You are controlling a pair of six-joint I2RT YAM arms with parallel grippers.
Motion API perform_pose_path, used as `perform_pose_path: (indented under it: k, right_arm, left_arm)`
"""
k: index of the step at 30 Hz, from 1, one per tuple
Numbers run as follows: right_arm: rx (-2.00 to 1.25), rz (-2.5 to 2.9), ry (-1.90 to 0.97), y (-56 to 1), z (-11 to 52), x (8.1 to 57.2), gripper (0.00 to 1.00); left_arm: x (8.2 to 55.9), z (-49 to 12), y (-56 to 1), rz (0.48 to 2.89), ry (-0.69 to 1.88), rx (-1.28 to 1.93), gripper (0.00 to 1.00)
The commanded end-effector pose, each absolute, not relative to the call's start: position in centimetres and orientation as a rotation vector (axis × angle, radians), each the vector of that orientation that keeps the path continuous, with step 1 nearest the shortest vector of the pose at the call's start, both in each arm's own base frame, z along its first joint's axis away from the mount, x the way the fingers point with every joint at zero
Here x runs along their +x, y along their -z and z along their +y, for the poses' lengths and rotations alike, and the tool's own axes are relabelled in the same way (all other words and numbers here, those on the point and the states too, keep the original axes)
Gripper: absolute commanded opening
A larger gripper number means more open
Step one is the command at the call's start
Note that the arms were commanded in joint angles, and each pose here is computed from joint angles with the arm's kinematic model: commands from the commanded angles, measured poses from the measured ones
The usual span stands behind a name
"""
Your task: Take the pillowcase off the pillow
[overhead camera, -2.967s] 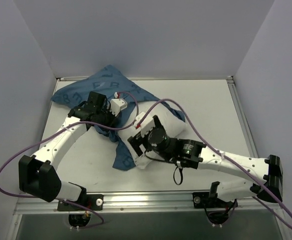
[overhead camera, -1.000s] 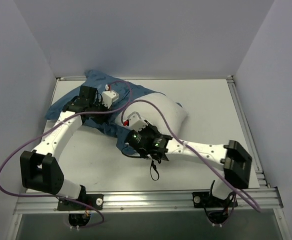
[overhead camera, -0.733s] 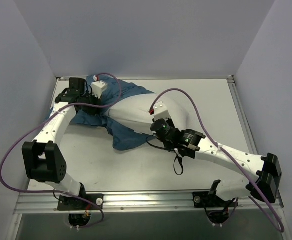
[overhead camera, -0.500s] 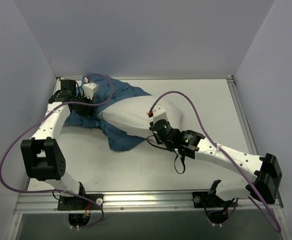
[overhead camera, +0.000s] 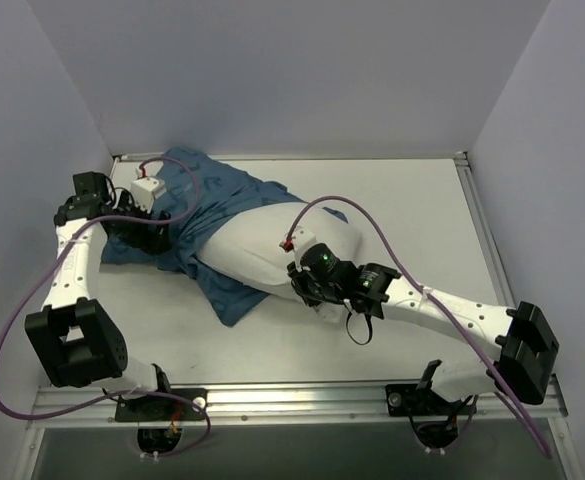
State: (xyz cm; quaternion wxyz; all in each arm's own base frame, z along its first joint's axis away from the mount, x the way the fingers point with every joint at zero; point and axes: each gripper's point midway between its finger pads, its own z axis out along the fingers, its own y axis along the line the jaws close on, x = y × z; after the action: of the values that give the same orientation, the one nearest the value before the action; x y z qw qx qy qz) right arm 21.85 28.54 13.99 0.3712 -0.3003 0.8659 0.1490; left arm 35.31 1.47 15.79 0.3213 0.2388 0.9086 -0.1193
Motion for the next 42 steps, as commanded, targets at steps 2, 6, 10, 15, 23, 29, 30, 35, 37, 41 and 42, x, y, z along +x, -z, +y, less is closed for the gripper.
perform_pose_path:
  k: [2,6,10,15,23,29,30,35,37,41,42]
  right_arm:
    - [-0.860,2.313,-0.686,-12.4,29.7,16.6,0.00]
    - [-0.921,2.332,-0.846,-10.7,30.7,12.9,0.00]
    - [-1.122,2.327,-1.014,-9.4,32.8,6.5,0.00]
    - [-1.212,2.352,-1.062,-7.1,32.4,2.4,0.00]
    - [-1.193,2.344,-1.029,-5.9,31.4,1.8,0.00]
    - [-1.183,2.357,-0.996,-5.4,31.1,2.1,0.00]
    - [-1.182,2.357,-0.994,-5.4,31.1,2.1,0.00]
    - [-1.170,2.356,-0.989,-5.4,30.7,2.1,0.00]
    - [-1.161,2.352,-0.991,-5.6,30.6,2.2,0.00]
    - [-1.139,2.351,-0.988,-5.7,30.3,2.4,0.00]
    - [-1.125,2.349,-0.988,-5.8,30.4,2.5,0.00]
  left_arm:
    - [30.7,-2.1,-22.4,2.144,0.464,0.951,0.96]
    - [29.0,-5.9,-26.9,2.027,0.563,1.035,0.96]
    - [31.3,-11.3,-30.4,1.942,0.414,1.074,0.96]
    - [32.3,-20.6,-29.8,1.927,0.414,1.223,0.95]
    - [32.1,-28.0,-22.6,2.004,0.429,1.493,0.94]
    - [31.9,-29.9,-19.2,2.096,0.415,1.536,1.00]
    - [32.4,-29.6,-18.9,2.121,0.391,1.511,0.90]
    - [34.6,-28.5,-19.2,2.174,0.391,1.390,0.29]
    - [34.6,-27.9,-19.2,2.191,0.395,1.383,0.03]
    - [35.5,-25.8,-19.3,2.220,0.339,1.317,0.02]
    - [36.4,-24.9,-19.2,2.229,0.310,1.269,0.02]
